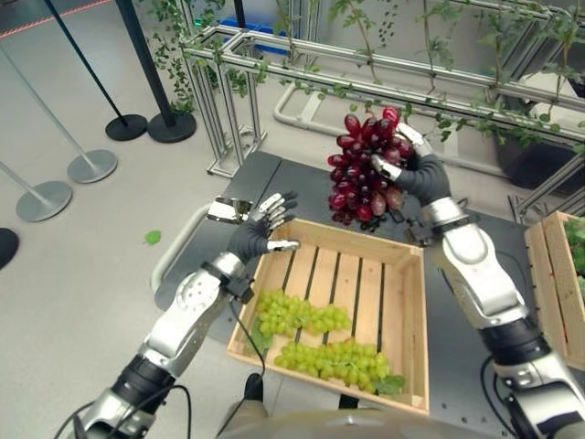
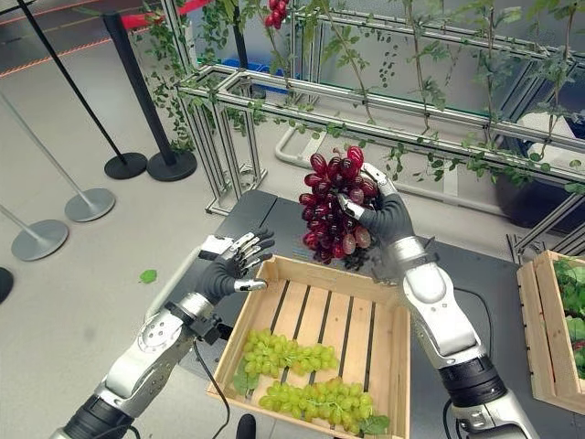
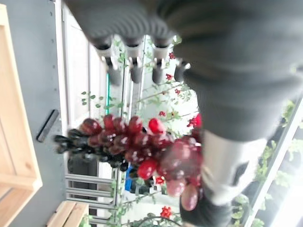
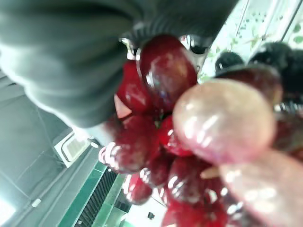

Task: Pick up the fruits from the basket on one side to the basket on the other side

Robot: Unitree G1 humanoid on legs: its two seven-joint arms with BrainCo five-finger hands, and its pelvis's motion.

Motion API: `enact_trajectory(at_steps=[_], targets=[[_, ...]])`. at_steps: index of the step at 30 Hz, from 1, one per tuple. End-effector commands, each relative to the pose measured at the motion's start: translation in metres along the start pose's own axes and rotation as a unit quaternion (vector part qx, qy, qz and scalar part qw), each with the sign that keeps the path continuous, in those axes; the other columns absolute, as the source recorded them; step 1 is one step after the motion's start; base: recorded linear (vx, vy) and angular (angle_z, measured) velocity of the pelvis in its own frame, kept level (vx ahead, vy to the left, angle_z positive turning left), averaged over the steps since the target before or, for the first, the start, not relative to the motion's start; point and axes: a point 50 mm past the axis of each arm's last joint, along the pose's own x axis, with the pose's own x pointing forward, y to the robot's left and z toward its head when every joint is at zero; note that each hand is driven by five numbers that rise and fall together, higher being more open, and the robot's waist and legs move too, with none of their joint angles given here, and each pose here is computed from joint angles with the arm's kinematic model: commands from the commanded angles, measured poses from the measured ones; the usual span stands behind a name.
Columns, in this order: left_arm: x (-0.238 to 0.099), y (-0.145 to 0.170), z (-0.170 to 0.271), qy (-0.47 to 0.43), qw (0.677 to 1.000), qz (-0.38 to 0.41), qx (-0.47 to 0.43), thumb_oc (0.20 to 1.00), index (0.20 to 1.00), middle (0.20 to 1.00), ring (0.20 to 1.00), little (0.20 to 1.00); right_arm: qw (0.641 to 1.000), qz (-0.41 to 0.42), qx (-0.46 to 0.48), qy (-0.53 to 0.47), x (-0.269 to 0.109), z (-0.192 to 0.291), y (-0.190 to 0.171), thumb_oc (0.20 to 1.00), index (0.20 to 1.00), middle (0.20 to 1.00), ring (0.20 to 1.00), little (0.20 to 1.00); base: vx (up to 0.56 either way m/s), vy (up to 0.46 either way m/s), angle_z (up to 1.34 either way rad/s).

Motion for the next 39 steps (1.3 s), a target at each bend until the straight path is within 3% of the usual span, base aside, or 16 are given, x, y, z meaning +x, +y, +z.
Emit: enact_trajectory(at_steps=[1,14,25,30,39], targets=[[0.0,0.005,0.026,-0.072,0.997,0.0,0.025,1.0,1.0,1.0,1.0,1.0,0.982,-0.036,-0.007,-0.186,0.013,0.068,-0.015,0.2,0.2,0.2,0.2,0.2,0.0,0.0,0.0],[0.001,0.009,0.029,-0.08,0.996,0.016,0.048,1.0,1.0,1.0,1.0,1.0,0.983,-0.013,0.009,-0.181,0.013,0.066,-0.009,0.2,0.2,0.2,0.2,0.2,0.0,0.0,0.0],[0.019,-0.003,0.032,-0.089,0.993,-0.005,0.075,1.0,1.0,1.0,1.0,1.0,0.983,0.028,0.013,-0.182,0.023,0.065,0.018,0.2,0.2,0.2,0.2,0.2,0.0,0.0,0.0],[0.017,0.003,0.038,-0.118,0.979,0.079,0.144,1.0,1.0,1.0,1.0,1.0,0.981,-0.002,-0.06,-0.185,0.031,0.063,0.027,0.2,0.2,0.2,0.2,0.2,0.0,0.0,0.0],[0.026,-0.01,0.034,-0.126,0.974,0.112,0.154,1.0,1.0,1.0,1.0,1.0,0.977,-0.041,-0.072,-0.198,0.042,0.067,0.045,0.2,0.2,0.2,0.2,0.2,0.0,0.0,0.0]])
